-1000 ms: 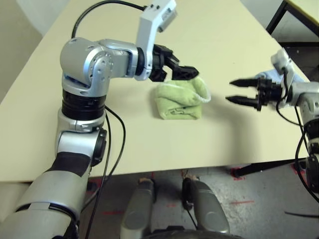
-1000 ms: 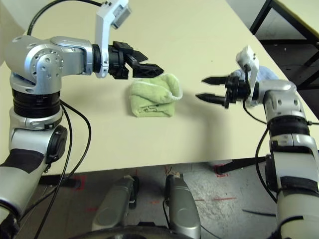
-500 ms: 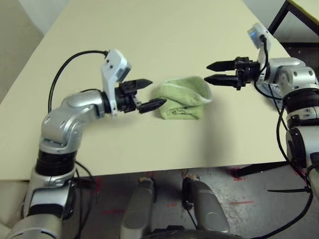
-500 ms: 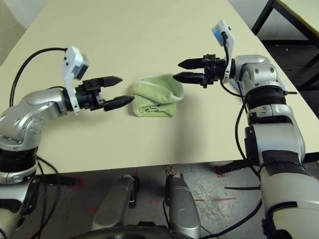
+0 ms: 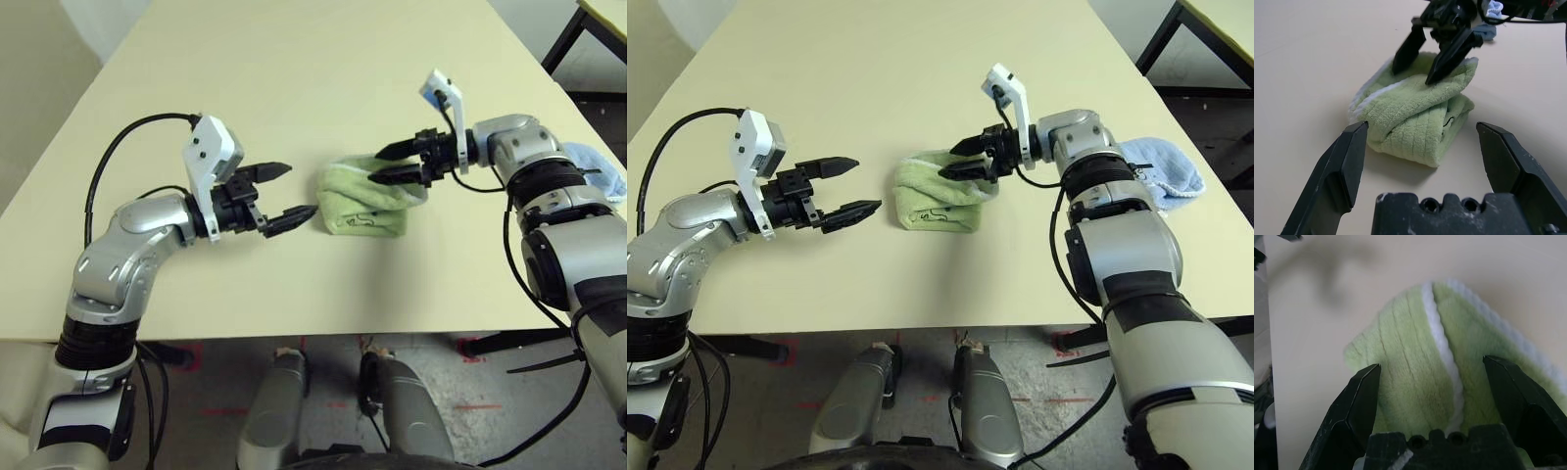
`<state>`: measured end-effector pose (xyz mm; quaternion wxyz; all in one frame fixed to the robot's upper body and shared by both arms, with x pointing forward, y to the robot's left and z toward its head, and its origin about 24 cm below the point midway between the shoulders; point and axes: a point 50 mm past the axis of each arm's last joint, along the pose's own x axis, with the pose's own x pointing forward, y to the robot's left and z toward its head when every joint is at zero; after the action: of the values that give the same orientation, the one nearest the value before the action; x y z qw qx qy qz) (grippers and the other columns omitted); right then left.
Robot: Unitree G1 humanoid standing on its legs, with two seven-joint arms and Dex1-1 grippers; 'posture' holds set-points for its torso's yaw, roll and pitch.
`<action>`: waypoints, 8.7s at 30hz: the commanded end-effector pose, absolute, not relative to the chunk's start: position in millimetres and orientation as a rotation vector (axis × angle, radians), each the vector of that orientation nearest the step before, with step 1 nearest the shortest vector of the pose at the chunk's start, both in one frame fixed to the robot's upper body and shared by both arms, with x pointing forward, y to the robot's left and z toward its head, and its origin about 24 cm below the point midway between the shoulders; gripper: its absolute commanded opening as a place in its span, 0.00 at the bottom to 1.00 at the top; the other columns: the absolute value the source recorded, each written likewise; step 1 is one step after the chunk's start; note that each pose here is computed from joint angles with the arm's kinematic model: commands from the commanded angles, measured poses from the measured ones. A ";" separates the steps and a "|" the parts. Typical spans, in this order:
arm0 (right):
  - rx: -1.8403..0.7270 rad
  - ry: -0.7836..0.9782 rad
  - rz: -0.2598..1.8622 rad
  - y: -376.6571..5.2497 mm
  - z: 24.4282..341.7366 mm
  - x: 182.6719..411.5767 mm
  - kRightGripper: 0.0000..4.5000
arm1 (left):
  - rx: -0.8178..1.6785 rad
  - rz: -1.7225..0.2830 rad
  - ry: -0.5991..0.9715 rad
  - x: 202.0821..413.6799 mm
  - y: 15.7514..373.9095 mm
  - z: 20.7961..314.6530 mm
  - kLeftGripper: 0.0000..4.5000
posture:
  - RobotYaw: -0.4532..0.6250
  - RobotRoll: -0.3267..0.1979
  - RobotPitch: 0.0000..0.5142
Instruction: Fold the towel and set it aside.
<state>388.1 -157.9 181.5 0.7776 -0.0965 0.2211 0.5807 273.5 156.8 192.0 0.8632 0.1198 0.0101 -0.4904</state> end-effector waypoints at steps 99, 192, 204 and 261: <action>-0.139 0.262 1.170 -176.8 138.1 370.5 0.00 | 0.193 -1.019 0.273 351.5 67.2 148.2 0.00 | 0.56 0.62 0.27; -0.243 0.140 1.146 -234.0 149.8 344.5 1.00 | -0.731 -0.473 0.176 337.4 205.9 188.4 0.01 | 0.57 0.62 0.29; -0.260 0.119 1.163 -219.2 153.4 360.6 1.00 | -0.839 -0.008 -0.052 294.5 298.6 187.2 0.01 | 0.67 0.62 0.28; -0.201 -0.097 0.833 -225.5 178.2 383.1 1.00 | -0.213 -0.197 0.005 225.2 324.6 223.8 0.98 | 0.69 0.62 0.29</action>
<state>379.5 -217.7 166.5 0.8862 -0.1119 -0.0094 0.4495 220.3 325.0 213.2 0.9824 -0.1581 0.0541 -0.0837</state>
